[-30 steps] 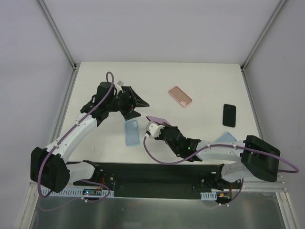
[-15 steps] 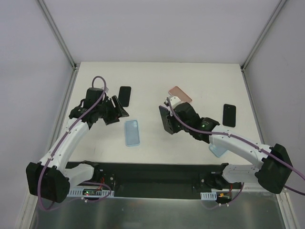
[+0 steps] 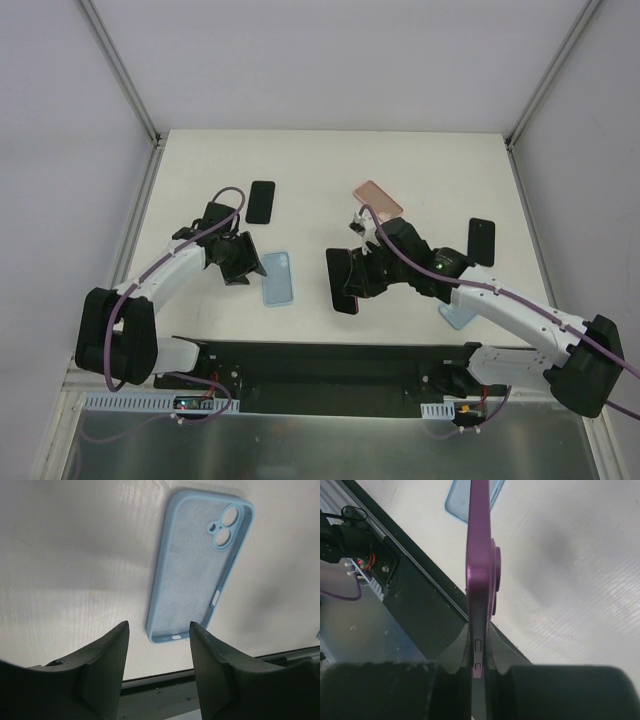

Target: Put the phone into the phone case

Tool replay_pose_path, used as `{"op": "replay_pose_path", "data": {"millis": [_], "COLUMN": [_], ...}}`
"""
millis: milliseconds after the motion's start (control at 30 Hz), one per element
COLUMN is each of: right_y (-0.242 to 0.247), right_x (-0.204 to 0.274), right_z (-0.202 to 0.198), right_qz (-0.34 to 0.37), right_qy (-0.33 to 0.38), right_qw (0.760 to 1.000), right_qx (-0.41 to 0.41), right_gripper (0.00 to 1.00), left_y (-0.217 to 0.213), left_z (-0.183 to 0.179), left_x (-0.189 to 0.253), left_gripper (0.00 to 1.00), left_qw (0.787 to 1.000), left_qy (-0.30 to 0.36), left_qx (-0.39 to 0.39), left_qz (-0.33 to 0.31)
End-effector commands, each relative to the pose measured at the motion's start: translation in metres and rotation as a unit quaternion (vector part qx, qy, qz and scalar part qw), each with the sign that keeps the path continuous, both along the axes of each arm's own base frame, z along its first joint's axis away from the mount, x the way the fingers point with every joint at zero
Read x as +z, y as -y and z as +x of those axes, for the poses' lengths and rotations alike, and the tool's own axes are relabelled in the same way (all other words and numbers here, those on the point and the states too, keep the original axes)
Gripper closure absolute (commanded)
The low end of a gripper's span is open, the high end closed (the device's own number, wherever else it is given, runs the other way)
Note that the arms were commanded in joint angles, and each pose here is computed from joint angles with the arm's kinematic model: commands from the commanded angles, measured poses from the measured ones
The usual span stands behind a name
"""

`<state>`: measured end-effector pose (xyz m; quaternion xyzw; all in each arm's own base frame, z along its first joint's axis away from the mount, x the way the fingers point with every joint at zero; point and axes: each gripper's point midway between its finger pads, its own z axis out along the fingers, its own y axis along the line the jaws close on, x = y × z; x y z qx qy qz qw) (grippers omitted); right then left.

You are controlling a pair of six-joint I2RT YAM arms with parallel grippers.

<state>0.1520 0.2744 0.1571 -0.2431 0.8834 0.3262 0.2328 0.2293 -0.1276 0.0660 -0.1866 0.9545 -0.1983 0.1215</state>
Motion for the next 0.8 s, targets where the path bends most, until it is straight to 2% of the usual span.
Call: {"op": "replay_pose_path", "data": {"millis": [0,200,300,533,600,700,767], "right_y": [-0.012,-0.009,-0.005,-0.002,-0.001,0.004,0.008], "right_x": [0.039,0.039,0.032,0.029,0.031,0.027,0.023], "right_z": [-0.003,-0.008,-0.005,-0.005,-0.004,-0.001,0.005], "right_qz": [0.076,0.09,0.076,0.071,0.073,0.06,0.05], "right_qy": [-0.01,-0.016,-0.009,-0.007,-0.003,0.005,0.014], "right_qw": [0.997,0.996,0.997,0.997,0.997,0.998,0.998], "right_qx": [0.002,0.007,-0.002,-0.004,-0.006,-0.017,-0.034], "right_gripper": [0.99,0.98,0.98,0.98,0.98,0.98,0.98], "left_y": [0.002,0.001,0.011,0.011,0.014,0.029,0.049], "left_z": [0.001,0.003,0.006,0.009,0.01,0.006,-0.002], "left_x": [-0.017,-0.029,-0.029,-0.045,-0.046,-0.047,-0.045], "left_gripper": [0.51,0.54,0.55,0.63,0.71,0.93,0.99], "left_qw": [1.0,1.0,1.0,0.999,0.999,0.998,0.996], "left_qy": [0.002,-0.007,-0.008,-0.023,-0.024,-0.032,-0.034], "left_qx": [-0.006,-0.003,-0.019,-0.023,-0.031,-0.055,-0.088], "left_qz": [-0.007,0.004,-0.02,0.022,0.027,0.02,0.012]}}
